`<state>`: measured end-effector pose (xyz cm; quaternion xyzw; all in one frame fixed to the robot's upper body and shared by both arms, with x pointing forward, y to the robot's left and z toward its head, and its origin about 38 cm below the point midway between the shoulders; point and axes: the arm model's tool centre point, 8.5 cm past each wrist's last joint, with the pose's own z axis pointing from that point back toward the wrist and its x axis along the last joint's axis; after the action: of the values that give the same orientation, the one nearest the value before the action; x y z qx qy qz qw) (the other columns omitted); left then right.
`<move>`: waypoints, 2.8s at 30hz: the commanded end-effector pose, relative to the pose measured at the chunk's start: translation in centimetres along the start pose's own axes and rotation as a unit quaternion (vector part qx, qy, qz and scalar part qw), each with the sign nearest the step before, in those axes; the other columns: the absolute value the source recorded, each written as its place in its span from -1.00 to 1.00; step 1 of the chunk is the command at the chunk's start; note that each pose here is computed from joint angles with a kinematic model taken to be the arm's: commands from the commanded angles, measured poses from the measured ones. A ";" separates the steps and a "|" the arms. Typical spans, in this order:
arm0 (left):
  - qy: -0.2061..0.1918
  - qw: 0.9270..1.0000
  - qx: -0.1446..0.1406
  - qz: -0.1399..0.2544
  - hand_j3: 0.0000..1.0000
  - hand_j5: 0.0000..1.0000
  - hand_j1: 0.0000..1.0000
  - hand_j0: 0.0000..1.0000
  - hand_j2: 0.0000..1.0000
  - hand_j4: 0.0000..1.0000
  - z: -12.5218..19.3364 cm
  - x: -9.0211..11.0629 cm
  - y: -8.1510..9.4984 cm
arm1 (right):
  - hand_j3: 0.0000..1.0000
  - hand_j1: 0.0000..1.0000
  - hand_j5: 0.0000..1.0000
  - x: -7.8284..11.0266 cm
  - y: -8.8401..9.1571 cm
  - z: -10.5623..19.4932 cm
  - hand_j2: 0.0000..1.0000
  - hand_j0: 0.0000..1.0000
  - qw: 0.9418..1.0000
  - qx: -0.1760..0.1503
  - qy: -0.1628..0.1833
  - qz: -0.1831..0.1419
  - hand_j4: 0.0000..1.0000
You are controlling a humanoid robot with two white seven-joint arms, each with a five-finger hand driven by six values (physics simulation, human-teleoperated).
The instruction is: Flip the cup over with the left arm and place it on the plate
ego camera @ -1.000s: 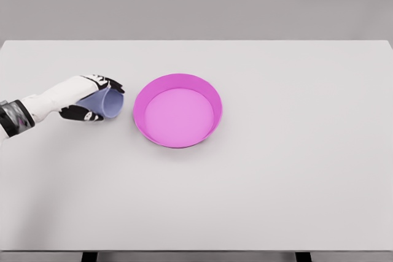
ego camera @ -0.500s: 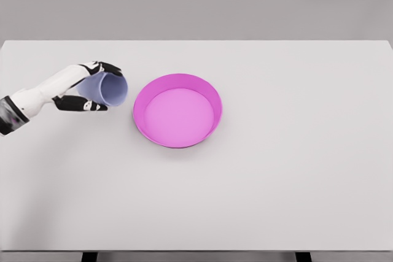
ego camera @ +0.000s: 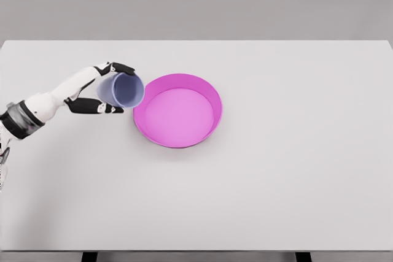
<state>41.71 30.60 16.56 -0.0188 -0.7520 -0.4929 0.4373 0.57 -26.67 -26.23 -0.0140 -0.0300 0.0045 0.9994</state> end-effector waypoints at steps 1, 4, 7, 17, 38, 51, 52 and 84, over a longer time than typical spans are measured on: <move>-0.011 1.000 0.002 0.014 0.48 0.48 0.48 0.48 0.48 0.48 -0.6 0.2 -0.6 | 1.00 1.00 1.00 0.0 0.0 0.0 1.00 1.00 1.000 0.000 0.000 0.000 1.00; -0.017 1.000 0.006 0.017 0.48 0.48 0.48 0.48 0.48 0.48 -0.6 0.4 -0.4 | 1.00 1.00 1.00 0.0 0.0 0.0 1.00 1.00 1.000 0.000 0.000 0.000 1.00; -0.030 0.999 0.007 0.015 0.48 0.48 0.48 0.48 0.48 0.48 -1.0 1.2 -0.3 | 1.00 1.00 1.00 0.0 0.0 0.0 1.00 1.00 1.000 0.000 0.000 0.000 1.00; -0.069 0.996 -0.032 0.036 0.51 0.51 0.51 0.51 0.51 0.51 -3.1 2.9 -3.1 | 1.00 1.00 1.00 0.0 0.0 0.0 1.00 1.00 1.000 0.000 0.000 0.000 1.00; -0.078 0.993 -0.046 0.082 0.48 0.48 0.48 0.48 0.48 0.48 -5.3 2.4 -6.8 | 1.00 1.00 1.00 0.0 0.0 0.0 1.00 1.00 1.000 0.000 0.000 0.000 1.00; -0.070 0.993 -0.056 0.073 0.51 0.51 0.51 0.51 0.51 0.51 -6.0 2.2 -7.7 | 1.00 1.00 1.00 0.0 0.0 0.0 1.00 1.00 1.000 0.000 0.000 0.000 1.00; -0.069 0.993 -0.057 0.074 0.52 0.52 0.52 0.52 0.52 0.52 -6.1 2.1 -7.9 | 1.00 1.00 1.00 0.0 0.0 0.0 1.00 1.00 1.000 0.000 0.000 0.000 1.00; -0.013 0.999 -0.041 0.020 1.00 1.00 1.00 1.00 1.00 1.00 -1.3 0.3 -2.5 | 1.00 1.00 1.00 0.0 0.0 0.0 1.00 1.00 1.000 0.000 0.000 -0.001 1.00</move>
<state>41.11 27.04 14.59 -0.0687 -0.7375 -0.5136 0.4330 0.57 -26.67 -26.23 -0.0140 -0.0300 0.0045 0.9994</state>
